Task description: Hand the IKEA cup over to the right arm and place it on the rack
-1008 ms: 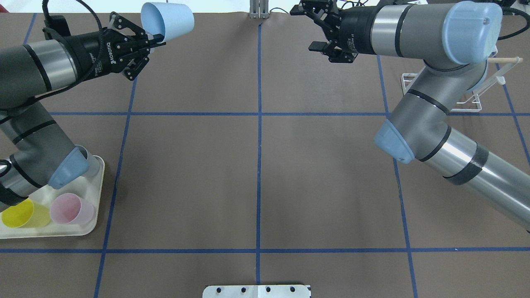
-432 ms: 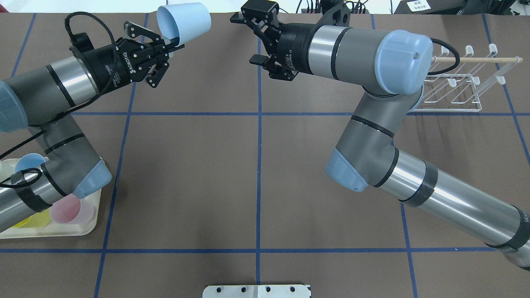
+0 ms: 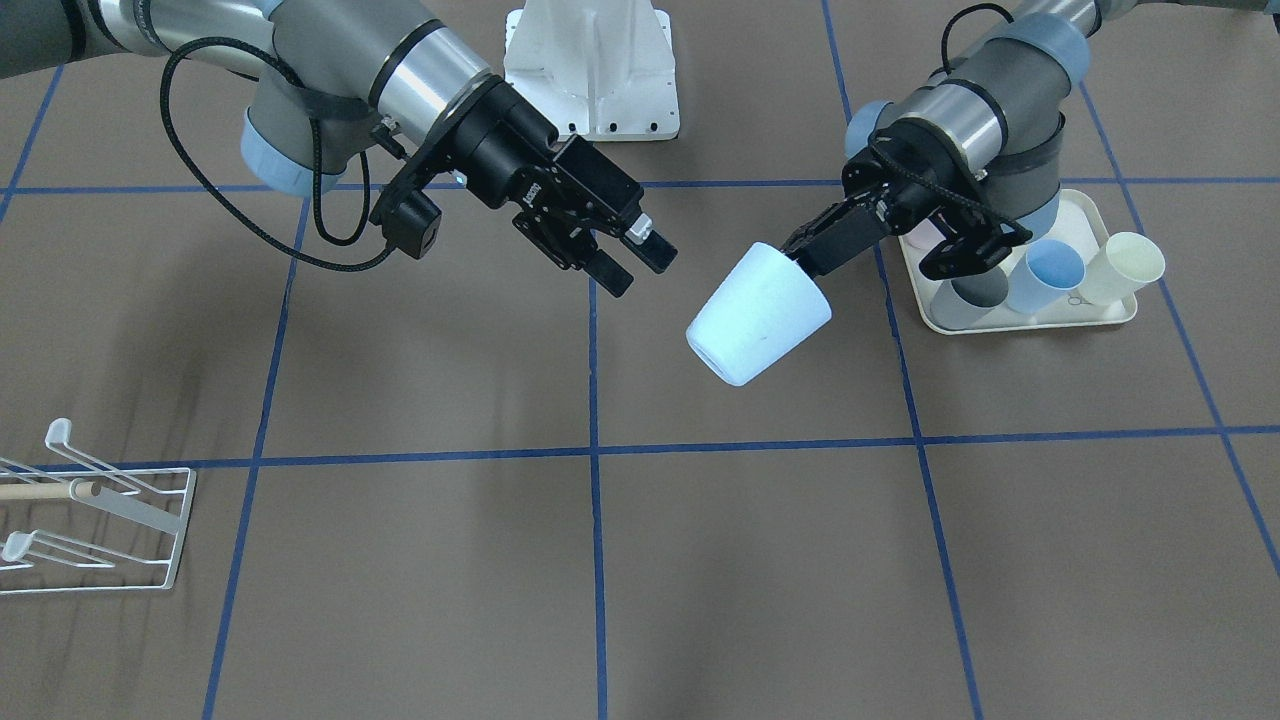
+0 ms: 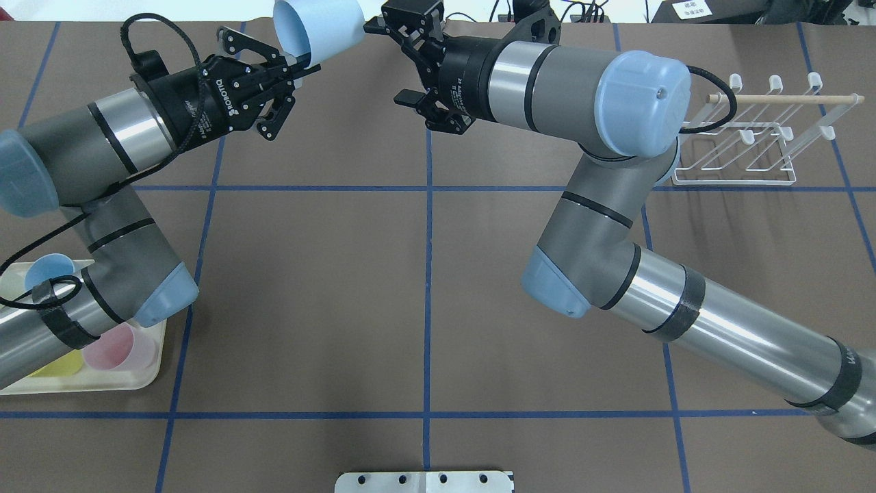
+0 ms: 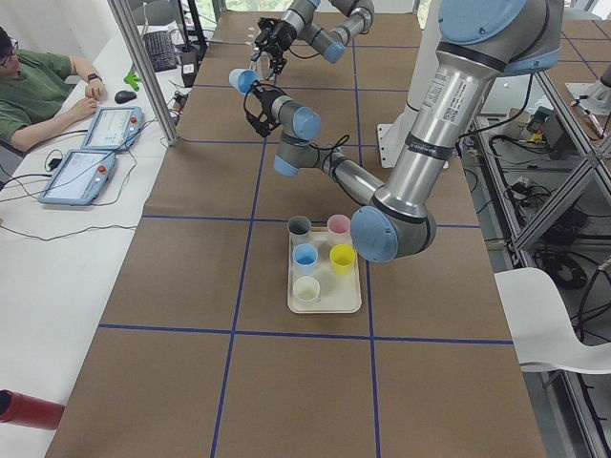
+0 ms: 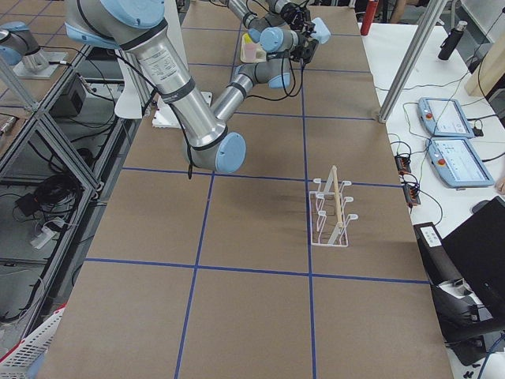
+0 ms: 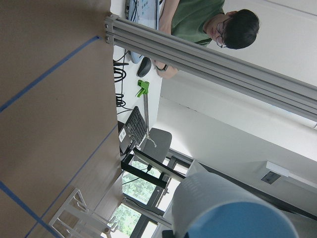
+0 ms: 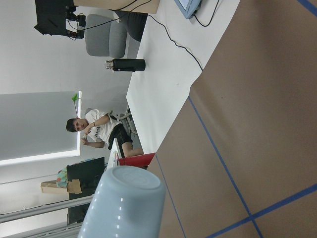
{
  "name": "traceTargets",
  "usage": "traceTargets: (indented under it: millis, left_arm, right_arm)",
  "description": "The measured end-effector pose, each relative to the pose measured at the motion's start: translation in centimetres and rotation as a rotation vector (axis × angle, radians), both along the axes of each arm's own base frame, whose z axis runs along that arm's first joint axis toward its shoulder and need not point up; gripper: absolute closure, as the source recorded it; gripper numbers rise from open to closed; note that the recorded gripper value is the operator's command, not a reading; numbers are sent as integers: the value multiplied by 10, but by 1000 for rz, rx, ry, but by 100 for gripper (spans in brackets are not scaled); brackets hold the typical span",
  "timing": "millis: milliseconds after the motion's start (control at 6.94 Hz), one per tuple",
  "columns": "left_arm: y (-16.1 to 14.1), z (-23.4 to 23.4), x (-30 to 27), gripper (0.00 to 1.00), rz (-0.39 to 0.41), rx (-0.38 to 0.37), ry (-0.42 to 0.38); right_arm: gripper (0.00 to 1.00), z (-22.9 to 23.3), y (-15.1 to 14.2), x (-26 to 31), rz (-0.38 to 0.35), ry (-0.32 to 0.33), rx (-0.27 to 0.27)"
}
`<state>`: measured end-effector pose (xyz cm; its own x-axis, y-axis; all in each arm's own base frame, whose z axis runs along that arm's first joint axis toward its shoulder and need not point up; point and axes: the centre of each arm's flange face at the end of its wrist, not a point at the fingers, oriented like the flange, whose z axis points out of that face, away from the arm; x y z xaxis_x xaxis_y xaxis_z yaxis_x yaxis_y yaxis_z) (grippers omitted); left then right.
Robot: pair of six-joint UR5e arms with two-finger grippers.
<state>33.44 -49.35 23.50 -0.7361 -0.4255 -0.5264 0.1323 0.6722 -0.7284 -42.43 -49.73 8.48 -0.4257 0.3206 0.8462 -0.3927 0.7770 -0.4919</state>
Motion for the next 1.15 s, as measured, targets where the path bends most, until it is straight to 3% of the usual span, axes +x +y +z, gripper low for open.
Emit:
traceTargets:
  millis: [1152]
  left_arm:
    - [18,-16,16,100,11,-4,51]
  right_arm:
    - [0,-3,-4,0,3,-49,-51]
